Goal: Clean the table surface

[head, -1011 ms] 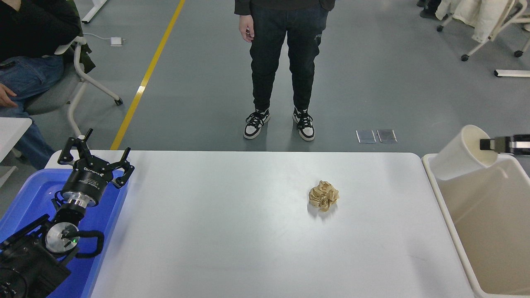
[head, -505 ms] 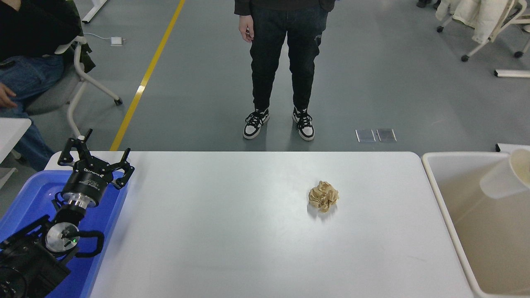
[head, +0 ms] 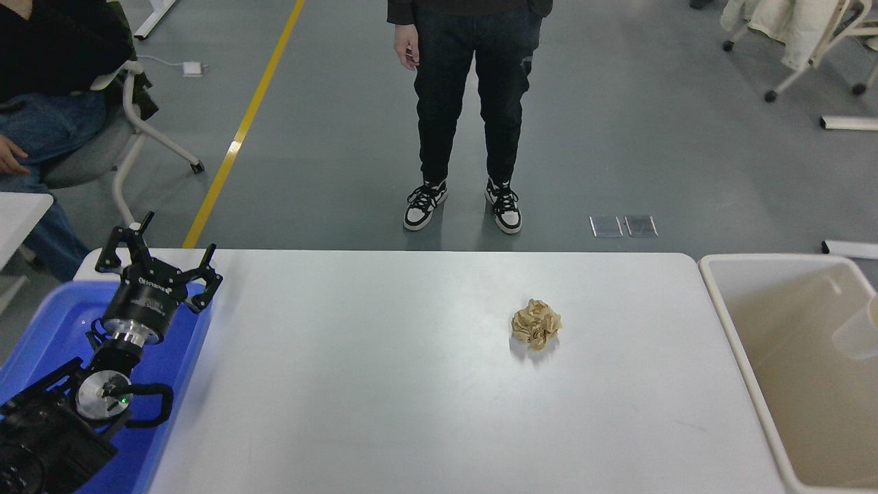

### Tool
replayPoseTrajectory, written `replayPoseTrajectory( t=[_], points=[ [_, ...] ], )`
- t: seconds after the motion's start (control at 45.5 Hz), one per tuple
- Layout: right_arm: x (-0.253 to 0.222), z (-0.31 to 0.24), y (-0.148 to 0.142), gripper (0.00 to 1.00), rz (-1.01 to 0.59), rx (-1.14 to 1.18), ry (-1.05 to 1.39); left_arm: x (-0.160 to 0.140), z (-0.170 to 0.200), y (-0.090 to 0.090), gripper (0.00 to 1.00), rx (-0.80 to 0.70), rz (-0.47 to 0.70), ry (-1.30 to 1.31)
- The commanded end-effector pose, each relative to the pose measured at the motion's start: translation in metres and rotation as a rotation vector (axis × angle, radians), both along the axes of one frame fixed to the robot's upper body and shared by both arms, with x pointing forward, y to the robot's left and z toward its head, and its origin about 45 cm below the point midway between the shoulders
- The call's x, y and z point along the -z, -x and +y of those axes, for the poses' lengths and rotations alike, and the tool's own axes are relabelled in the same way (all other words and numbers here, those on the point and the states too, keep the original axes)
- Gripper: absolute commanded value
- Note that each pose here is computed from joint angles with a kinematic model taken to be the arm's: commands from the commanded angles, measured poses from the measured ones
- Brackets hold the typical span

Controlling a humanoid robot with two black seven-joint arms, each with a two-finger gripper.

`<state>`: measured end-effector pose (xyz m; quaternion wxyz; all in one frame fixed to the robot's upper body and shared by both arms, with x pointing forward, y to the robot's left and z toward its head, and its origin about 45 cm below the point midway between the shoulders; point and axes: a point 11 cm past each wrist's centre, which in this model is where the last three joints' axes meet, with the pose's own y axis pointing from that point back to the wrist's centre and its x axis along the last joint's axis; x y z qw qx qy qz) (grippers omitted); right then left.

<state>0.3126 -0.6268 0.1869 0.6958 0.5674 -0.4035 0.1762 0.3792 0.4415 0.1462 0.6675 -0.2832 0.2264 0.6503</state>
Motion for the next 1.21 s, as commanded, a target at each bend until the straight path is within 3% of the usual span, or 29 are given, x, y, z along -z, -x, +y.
replayPoseTrajectory(
  t=[0.0, 0.418, 0.967, 1.033, 1.077, 1.099, 1.187],
  points=[
    [0.040, 0.005, 0.009, 0.00, -0.021, 0.076, 0.031, 0.000, 0.000, 0.000, 1.00, 0.000, 0.000, 0.000],
    [0.078, 0.021, 0.023, 0.00, -0.074, 0.214, -0.013, 0.000, 0.000, 0.000, 1.00, 0.000, 0.000, 0.000],
    [0.074, 0.028, 0.012, 0.00, -0.142, 0.204, 0.063, 0.000, -0.001, 0.000, 1.00, 0.000, 0.001, 0.001],
    [0.071, 0.025, 0.012, 0.34, -0.148, 0.201, 0.076, 0.000, 0.000, 0.000, 1.00, -0.001, 0.001, -0.001],
    [0.068, 0.023, 0.011, 0.82, -0.160, 0.199, 0.084, 0.000, 0.001, 0.000, 1.00, -0.002, 0.002, -0.001],
    [0.066, 0.022, 0.010, 1.00, -0.173, 0.201, 0.088, 0.000, -0.001, 0.000, 1.00, 0.000, 0.001, 0.001],
    [0.064, 0.024, 0.007, 1.00, -0.191, 0.197, 0.096, 0.000, 0.000, 0.000, 1.00, -0.001, 0.001, -0.001]
  ],
)
